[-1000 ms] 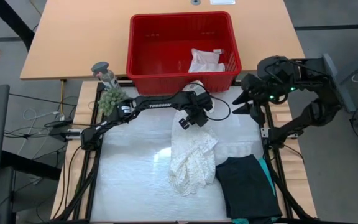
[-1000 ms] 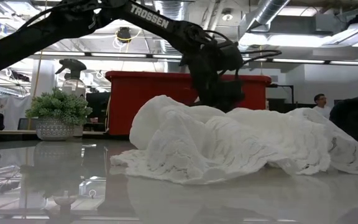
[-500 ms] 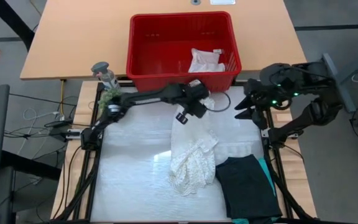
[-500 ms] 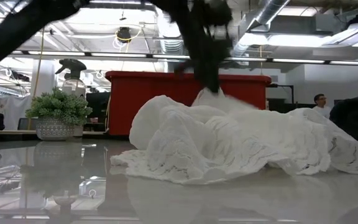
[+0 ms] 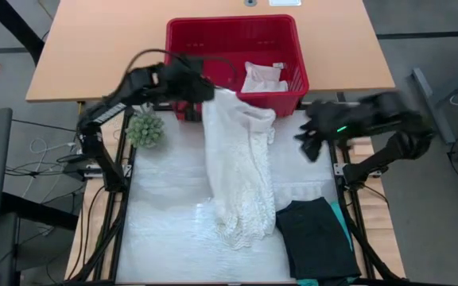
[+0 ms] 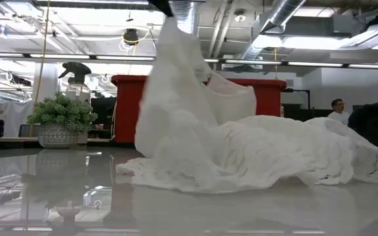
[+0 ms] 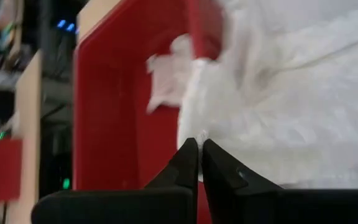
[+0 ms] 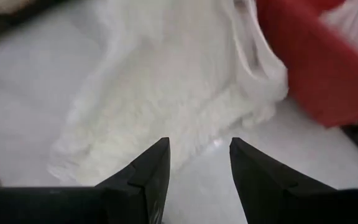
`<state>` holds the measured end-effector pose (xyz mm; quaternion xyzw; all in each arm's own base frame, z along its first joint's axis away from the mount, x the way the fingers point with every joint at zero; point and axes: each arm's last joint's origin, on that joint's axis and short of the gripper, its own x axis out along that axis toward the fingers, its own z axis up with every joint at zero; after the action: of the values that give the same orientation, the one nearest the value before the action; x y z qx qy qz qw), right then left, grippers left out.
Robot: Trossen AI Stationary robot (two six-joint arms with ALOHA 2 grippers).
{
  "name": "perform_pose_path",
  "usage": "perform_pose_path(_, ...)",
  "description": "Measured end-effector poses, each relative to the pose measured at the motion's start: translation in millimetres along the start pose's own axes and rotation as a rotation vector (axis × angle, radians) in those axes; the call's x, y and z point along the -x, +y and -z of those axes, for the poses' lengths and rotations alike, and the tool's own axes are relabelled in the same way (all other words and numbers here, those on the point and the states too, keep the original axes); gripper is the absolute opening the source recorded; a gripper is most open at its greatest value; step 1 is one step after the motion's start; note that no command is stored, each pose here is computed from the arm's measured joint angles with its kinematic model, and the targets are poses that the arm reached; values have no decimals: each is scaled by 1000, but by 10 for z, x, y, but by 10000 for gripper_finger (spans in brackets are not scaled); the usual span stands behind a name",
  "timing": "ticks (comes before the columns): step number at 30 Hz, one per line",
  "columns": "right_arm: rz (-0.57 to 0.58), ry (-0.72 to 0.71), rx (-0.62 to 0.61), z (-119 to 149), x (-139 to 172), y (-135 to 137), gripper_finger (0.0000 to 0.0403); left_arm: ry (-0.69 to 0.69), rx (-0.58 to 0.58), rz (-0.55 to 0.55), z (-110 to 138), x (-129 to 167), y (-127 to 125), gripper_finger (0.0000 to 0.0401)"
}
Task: Fold Laundry from Bin
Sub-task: Fold the white t-shirt
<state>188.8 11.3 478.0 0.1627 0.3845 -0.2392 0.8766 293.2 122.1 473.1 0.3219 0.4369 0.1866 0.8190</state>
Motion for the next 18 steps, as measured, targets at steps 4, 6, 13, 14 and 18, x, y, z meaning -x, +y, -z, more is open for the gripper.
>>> perform_pose_path(4, 19, 53, 8, 100, -538, 295, 190, 47, 64, -62, 201, 122, 170, 0)
perform_pose_path(6, -29, 22, 16, 156, -796, 480, 190, 61, 83, -74, 268, 124, 229, 0)
perform_pose_path(13, -158, -83, -28, 291, -1550, 1014, 189, 91, 107, -62, 379, 55, 309, 0)
perform_pose_path(14, -161, -85, -35, 296, -1658, 1075, 189, 93, 106, -63, 384, 54, 313, 0)
perform_pose_path(18, -137, -34, 1, 402, -2184, 1307, 192, 96, 105, -66, 391, 52, 319, 0)
